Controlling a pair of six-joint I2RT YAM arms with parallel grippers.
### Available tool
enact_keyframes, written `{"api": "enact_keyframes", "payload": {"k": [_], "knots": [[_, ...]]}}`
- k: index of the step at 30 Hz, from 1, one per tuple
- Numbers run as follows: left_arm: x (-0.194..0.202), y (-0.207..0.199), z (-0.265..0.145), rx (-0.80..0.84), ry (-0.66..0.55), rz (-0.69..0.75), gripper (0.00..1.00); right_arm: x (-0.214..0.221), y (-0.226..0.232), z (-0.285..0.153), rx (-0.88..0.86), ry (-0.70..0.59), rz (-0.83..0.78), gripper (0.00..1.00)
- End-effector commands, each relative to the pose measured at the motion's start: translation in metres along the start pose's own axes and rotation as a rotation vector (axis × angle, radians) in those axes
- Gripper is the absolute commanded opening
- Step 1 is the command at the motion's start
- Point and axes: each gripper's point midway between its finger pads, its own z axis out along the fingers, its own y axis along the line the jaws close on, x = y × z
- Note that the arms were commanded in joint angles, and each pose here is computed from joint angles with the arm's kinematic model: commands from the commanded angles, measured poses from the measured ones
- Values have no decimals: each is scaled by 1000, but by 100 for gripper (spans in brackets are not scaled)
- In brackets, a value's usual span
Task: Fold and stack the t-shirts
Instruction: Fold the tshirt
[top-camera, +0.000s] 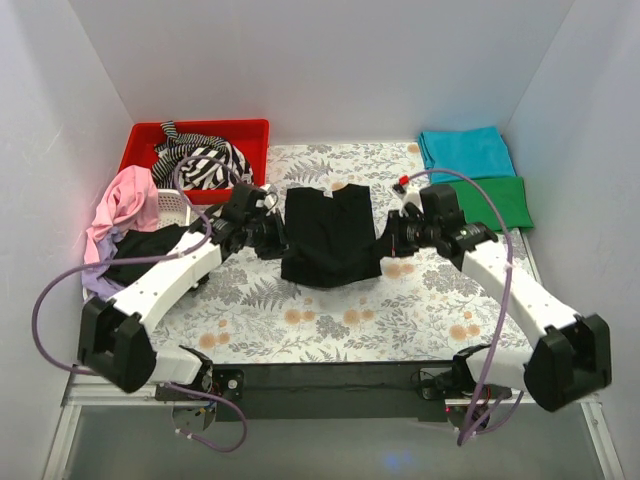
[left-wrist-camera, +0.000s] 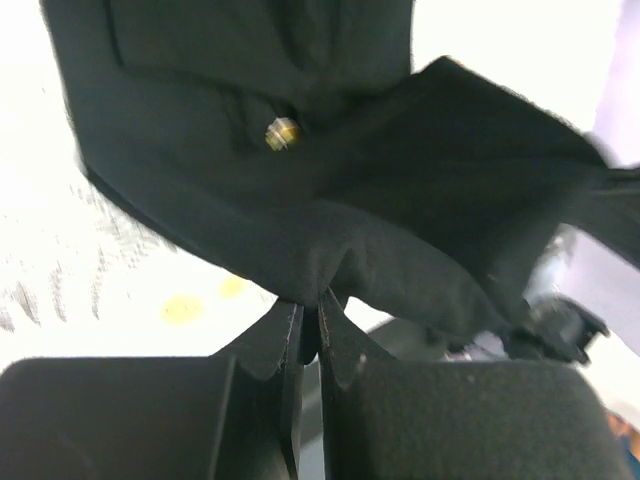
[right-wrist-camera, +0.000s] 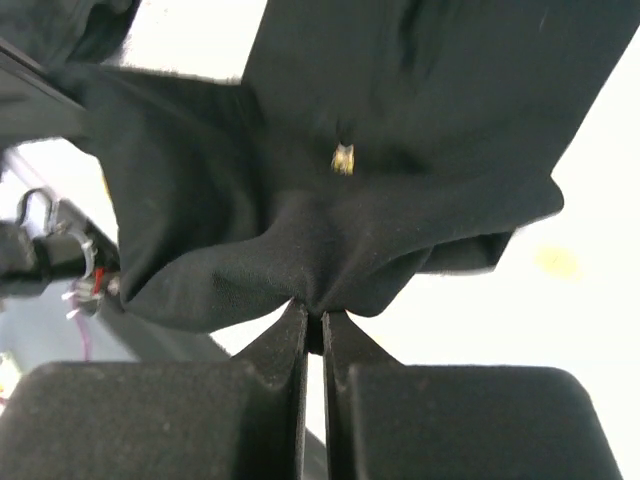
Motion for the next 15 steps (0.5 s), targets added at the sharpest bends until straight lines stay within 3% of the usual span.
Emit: {"api": "enact_keyframes", "payload": {"k": [1,7,15], "knots": [[-42,-5,15,-32,-82,60,0,-62,-4,9,45,-89,-132,1],[-112,-8,37,-47,-165,95,0,-107,-22,41,34,-70,-139,1],[-192,23,70,-51,-232,50,0,-169,-50,80,-17,-83,-119,1]]}}
